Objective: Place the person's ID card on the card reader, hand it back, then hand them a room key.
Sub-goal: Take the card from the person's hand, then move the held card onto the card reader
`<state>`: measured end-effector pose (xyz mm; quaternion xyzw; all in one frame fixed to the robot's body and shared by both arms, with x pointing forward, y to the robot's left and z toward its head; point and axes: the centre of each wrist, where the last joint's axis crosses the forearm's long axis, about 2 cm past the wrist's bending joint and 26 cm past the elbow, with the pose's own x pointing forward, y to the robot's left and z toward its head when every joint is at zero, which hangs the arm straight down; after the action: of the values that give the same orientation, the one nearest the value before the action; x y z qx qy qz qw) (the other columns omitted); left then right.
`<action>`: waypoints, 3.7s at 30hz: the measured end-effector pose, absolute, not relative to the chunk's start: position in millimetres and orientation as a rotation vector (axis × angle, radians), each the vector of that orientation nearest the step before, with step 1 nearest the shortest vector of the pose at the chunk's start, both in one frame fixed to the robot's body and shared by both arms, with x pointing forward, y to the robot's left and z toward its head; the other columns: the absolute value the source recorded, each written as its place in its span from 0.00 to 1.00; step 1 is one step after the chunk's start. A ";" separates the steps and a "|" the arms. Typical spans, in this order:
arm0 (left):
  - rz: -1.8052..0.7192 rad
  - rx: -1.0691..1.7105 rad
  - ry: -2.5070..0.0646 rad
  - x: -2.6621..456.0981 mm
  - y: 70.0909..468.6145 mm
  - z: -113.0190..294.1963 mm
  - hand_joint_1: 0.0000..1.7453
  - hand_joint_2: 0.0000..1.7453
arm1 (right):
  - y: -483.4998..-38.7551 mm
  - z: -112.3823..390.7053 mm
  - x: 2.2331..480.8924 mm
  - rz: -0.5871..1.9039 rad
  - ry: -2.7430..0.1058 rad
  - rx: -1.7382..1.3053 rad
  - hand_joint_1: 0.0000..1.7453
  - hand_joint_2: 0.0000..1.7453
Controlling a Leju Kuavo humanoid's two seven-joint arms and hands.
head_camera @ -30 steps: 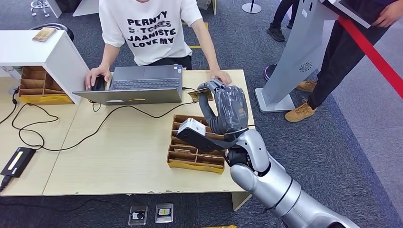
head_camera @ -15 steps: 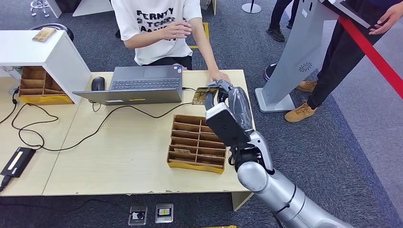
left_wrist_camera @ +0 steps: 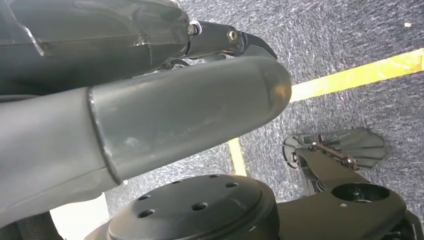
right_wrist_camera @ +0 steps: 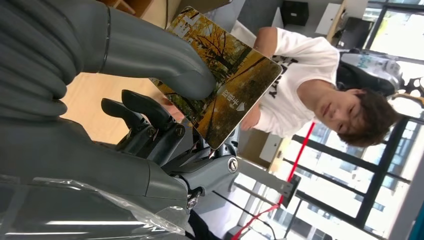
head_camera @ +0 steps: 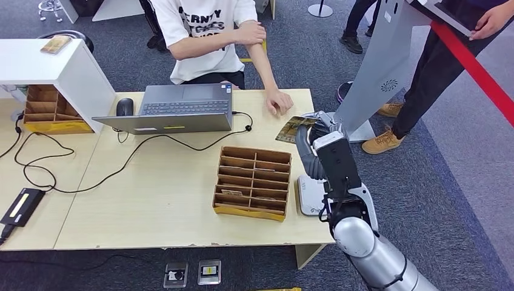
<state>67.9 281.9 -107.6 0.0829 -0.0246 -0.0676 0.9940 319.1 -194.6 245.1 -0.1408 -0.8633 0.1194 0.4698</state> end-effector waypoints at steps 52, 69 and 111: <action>-0.151 0.176 -0.053 68.4 287.8 -107.6 0.00 0.00 | -280.7 194.0 303.8 0.598 -1.639 -0.544 1.00 1.00; -0.135 0.183 -0.035 68.9 288.0 -107.5 0.00 0.00 | -280.6 167.2 326.0 0.682 -1.555 -0.493 1.00 1.00; -0.125 0.190 -0.042 68.9 287.9 -107.5 0.00 0.00 | -284.7 117.9 337.7 0.854 -1.279 -0.509 1.00 1.00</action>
<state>68.9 287.9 -107.5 0.0945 -0.0212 -0.0623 0.9933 337.7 -284.7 117.9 -0.2275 -0.5719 0.3816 0.6896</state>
